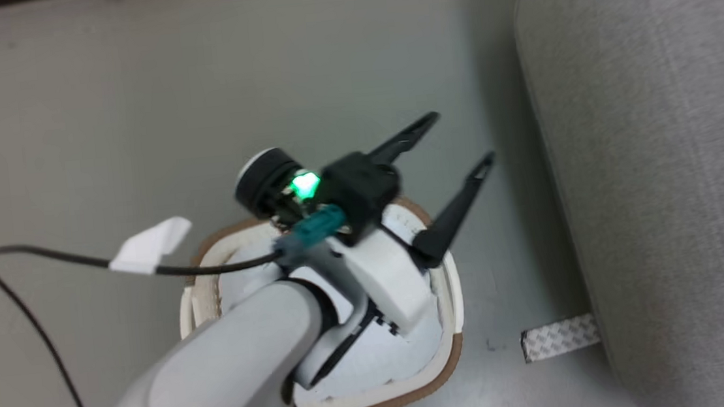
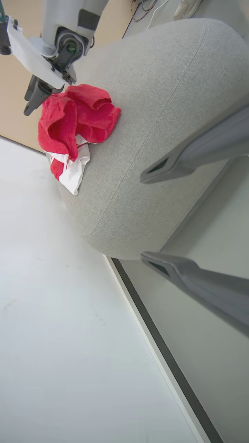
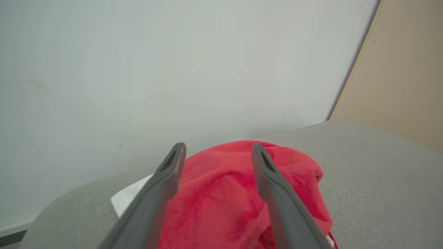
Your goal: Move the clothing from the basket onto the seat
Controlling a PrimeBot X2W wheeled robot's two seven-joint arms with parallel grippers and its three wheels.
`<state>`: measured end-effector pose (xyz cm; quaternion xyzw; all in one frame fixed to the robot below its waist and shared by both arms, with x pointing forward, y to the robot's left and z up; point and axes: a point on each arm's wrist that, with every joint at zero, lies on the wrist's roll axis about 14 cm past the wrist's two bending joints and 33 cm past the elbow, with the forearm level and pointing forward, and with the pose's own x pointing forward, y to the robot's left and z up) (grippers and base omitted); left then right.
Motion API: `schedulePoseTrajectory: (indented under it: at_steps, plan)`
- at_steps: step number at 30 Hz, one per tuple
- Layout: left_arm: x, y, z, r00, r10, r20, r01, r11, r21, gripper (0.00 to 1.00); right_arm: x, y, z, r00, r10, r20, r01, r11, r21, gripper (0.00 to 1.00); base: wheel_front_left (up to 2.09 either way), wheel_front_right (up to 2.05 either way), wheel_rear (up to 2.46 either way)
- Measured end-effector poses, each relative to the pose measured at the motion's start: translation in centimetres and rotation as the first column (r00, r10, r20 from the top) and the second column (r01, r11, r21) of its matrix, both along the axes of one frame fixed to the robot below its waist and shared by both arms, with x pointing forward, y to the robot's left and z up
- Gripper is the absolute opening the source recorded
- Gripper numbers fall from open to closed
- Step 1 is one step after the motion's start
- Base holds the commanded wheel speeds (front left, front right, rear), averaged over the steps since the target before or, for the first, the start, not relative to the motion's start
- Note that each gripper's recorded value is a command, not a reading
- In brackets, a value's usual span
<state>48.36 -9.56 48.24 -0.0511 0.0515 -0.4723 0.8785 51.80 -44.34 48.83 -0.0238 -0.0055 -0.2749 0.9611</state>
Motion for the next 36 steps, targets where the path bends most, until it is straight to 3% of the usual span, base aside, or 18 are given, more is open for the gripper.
schedulePoseTrajectory:
  at_steps: [8,16,23,31,36]
  plan:
    - [0.0,3.0,2.8,0.988,0.151,0.023,-0.15,0.987,-0.055,1.0,-2.1,6.5,3.9,0.984,0.164,0.069,-0.159,0.984,-0.076,1.0,0.0,0.0,0.0]
    - [-1.9,7.9,4.4,0.938,0.346,0.031,-0.341,0.935,-0.101,1.0,-5.7,14.0,4.9,0.932,0.353,0.085,-0.347,0.935,-0.079,1.0,0.0,0.0,0.0]
    - [-4.7,14.6,3.7,0.837,0.544,0.059,-0.542,0.839,-0.051,1.0,-10.0,20.9,2.9,0.867,0.494,0.065,-0.494,0.869,-0.019,1.0,0.0,0.0,0.0]
    - [-9.2,22.4,1.7,0.673,0.739,0.039,-0.739,0.674,-0.002,1.0,-14.0,27.5,0.8,0.787,0.613,0.068,-0.617,0.784,0.069,1.0,0.0,0.0,0.0]
    - [-11.9,24.5,1.1,0.609,0.792,0.043,-0.792,0.61,-0.005,1.0,-15.4,28.5,-0.3,0.776,0.629,0.052,-0.631,0.77,0.098,1.0,0.0,0.0,0.0]
